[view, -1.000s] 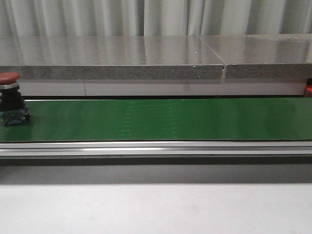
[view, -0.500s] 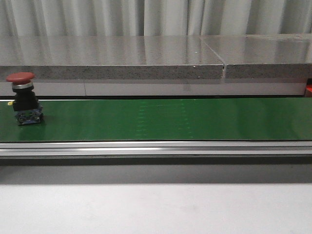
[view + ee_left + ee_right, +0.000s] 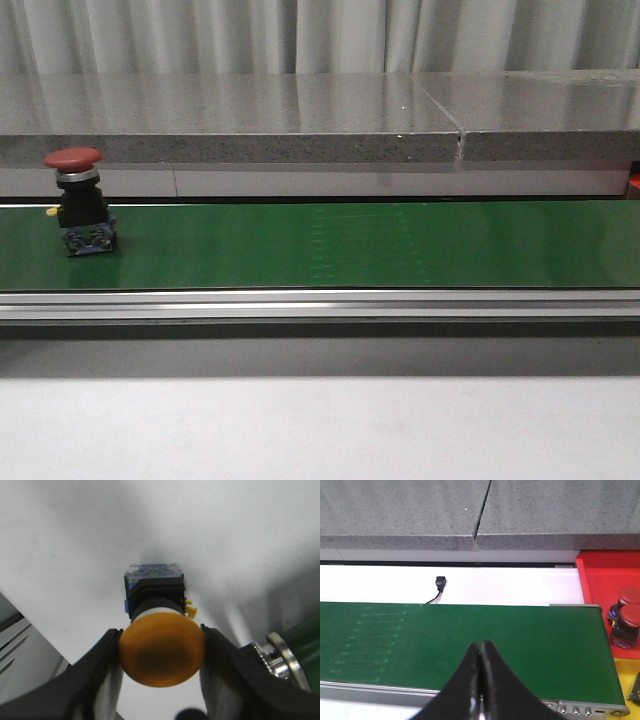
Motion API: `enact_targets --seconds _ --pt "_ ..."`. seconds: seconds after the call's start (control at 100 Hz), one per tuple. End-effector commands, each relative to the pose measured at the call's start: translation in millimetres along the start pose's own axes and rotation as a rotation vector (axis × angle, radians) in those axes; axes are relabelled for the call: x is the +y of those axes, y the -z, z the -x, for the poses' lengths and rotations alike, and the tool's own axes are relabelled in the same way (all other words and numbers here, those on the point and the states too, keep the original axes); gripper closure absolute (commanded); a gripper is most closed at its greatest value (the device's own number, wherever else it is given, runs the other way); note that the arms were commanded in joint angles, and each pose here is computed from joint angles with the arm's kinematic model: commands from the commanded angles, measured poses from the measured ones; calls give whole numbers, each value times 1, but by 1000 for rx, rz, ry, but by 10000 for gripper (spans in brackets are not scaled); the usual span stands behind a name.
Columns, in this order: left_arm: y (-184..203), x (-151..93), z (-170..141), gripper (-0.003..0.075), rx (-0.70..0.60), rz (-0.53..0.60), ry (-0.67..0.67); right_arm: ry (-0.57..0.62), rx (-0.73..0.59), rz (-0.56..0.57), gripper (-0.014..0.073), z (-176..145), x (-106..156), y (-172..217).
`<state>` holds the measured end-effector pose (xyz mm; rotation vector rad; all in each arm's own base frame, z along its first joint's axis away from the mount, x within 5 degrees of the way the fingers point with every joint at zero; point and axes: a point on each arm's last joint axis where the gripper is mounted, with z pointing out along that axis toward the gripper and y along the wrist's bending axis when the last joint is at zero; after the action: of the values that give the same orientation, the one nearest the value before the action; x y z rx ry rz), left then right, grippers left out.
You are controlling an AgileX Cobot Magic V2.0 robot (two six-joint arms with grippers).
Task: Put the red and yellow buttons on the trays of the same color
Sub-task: 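Move the left gripper back to the pile over a yellow button, then grasp the yellow button, carry it onto the green belt, open left gripper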
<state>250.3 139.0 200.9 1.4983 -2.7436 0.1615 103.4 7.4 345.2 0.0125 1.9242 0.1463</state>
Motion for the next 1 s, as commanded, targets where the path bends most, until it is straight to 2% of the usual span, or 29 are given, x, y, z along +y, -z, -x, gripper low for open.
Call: enact_targets --seconds 0.0,0.17,0.37,0.45,0.54,0.77,0.84,0.99 --pt "23 -2 -2 552 -75 -39 -15 -2 -91 -2 662 13 1 4" --pt "51 1 -9 552 -182 -45 -167 -2 -91 -2 662 13 1 4" --pt "90 6 -21 552 -318 -45 -281 -2 -91 -2 662 13 1 4" --pt "106 4 -27 552 -359 -90 -287 -2 -91 -2 662 13 1 4" --pt "123 -4 -36 552 -403 -137 -355 -2 -91 -2 662 13 1 4" --pt "164 -38 -59 552 -458 -172 -546 -2 -91 -2 662 13 1 4" --pt "168 -47 -65 552 -456 -168 -595 -2 -91 -2 662 13 1 4" --pt "154 -65 -70 552 -363 -144 -660 -2 -91 -2 662 13 1 4"
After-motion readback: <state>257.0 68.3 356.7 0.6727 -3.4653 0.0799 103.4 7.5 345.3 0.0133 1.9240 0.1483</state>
